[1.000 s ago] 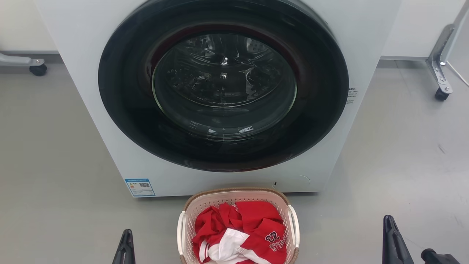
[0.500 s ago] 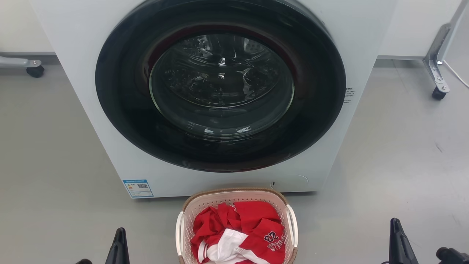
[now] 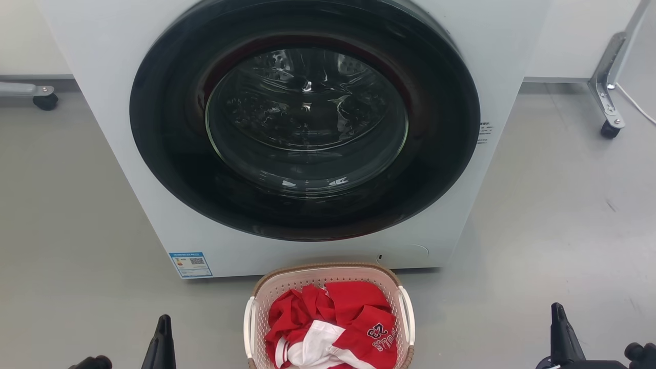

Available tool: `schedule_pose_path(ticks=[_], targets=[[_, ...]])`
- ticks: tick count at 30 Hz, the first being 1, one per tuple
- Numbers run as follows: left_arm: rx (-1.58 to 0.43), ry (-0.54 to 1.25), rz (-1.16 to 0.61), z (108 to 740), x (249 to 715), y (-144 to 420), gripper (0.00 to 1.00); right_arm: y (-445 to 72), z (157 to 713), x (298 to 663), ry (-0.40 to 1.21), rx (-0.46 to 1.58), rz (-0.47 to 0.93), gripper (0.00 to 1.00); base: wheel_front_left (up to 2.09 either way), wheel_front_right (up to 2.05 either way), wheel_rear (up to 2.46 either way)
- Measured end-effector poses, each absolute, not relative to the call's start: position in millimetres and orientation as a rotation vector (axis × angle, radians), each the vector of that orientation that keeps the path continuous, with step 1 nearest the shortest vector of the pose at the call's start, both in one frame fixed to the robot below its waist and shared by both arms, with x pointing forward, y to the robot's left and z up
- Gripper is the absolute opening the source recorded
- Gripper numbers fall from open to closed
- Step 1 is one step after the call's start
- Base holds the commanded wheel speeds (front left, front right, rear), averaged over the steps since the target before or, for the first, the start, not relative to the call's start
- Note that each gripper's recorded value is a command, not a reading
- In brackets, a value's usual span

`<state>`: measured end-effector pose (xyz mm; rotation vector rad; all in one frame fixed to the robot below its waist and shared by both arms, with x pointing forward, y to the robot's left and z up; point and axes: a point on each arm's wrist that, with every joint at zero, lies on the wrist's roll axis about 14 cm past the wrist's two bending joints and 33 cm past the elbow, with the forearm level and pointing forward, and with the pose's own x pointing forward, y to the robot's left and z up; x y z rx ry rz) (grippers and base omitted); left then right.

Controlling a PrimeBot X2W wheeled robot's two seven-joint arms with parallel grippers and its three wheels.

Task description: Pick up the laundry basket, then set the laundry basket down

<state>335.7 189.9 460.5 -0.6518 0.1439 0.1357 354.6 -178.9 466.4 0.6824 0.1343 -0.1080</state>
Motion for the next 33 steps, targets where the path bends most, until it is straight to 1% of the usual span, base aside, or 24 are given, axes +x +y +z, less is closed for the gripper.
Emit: schedule_pose_path(ticks=[18,33], targets=[[-0.927,0.173,0.138,455.2,345.3,190.5,0.0,-185.4,464.5,361.9,0.149,0.952,-0.121,0.0,0.0,0.0,0.0],[-1.163,0.159,0.116,461.2,358.3,189.8,0.0,-191.2,466.5,368.5,0.137,1.189,-0.12,0.0,0.0,0.0,0.0]])
